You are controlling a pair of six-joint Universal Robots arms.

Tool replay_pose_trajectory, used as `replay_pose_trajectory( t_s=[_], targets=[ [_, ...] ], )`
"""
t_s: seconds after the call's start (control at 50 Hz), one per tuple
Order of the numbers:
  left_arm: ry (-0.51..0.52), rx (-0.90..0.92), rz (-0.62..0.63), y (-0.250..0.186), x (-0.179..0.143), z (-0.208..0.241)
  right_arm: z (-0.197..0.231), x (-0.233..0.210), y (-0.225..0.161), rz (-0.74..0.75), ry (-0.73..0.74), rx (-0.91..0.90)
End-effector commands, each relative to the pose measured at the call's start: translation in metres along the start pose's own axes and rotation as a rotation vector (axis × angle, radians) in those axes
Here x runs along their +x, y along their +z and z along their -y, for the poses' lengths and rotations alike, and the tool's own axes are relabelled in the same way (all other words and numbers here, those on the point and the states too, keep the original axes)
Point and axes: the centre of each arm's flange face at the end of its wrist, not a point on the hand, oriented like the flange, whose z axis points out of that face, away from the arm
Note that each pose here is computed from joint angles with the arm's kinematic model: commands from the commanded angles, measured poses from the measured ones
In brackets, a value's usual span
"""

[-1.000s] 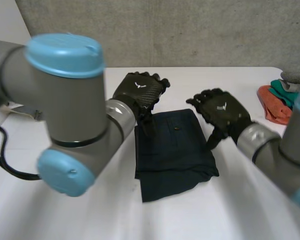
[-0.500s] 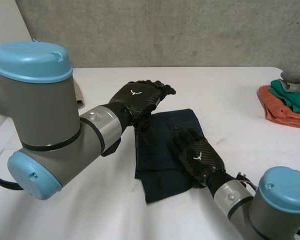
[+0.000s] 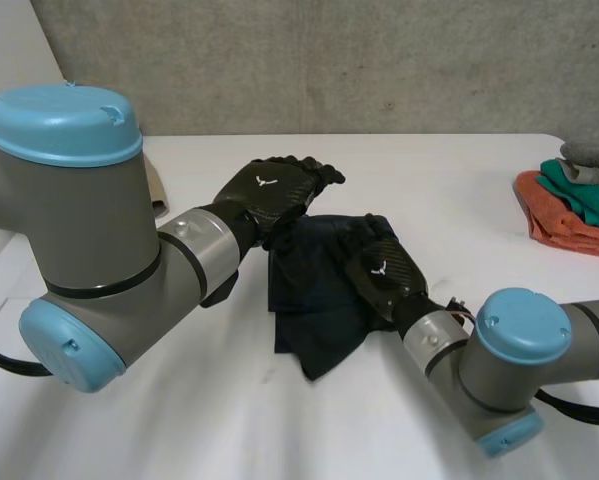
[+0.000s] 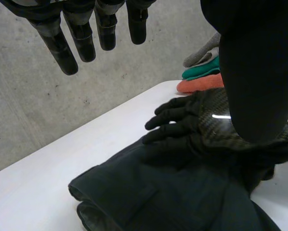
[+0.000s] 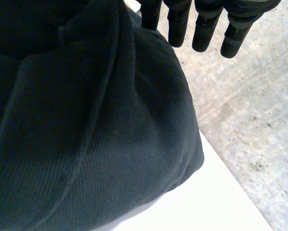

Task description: Fold the laundry.

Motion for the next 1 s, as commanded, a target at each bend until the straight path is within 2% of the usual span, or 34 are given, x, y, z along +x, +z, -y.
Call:
replay_pose_trajectory(
  t_s=[0.02,0.08,0.2,0.38,0.44,0.54,0.62,0.78,0.88,0.94,1.0],
  targets=[
    [-0.002,-0.01,-0.002,0.0,0.0,-0.003,-0.002,0.01,0.019,-0.038,0.049,-0.025],
    [-0.002,-0.01,-0.002,0.0,0.0,-0.003,-0.001,0.013,0.025,-0.032,0.115,-0.036],
    [0.0,0.004,-0.001,0.0,0.0,-0.002,0.006,0.021,0.034,-0.051,0.159,-0.002],
    [0.012,0.065,-0.003,0.002,0.001,0.009,0.035,0.055,0.052,-0.149,0.137,0.096],
    [0.018,0.101,-0.006,0.003,0.002,0.016,0.058,0.078,0.056,-0.191,0.115,0.169],
    [0.029,0.161,-0.011,0.004,0.005,0.03,0.066,0.17,0.059,-0.38,0.059,0.225],
    [0.029,0.196,-0.021,0.003,0.008,0.04,0.081,0.228,0.051,-0.473,0.017,0.298],
    [0.024,0.231,-0.057,0.0,0.022,0.05,0.074,0.348,0.024,-0.535,0.064,0.463],
    [0.029,0.25,-0.078,-0.002,0.031,0.055,0.025,0.425,-0.003,-0.586,0.128,0.497],
    [0.03,0.254,-0.101,-0.003,0.035,0.055,0.003,0.444,-0.01,-0.591,0.138,0.494],
    [0.028,0.247,-0.122,-0.002,0.037,0.053,-0.043,0.465,-0.022,-0.586,0.146,0.453]
  ],
)
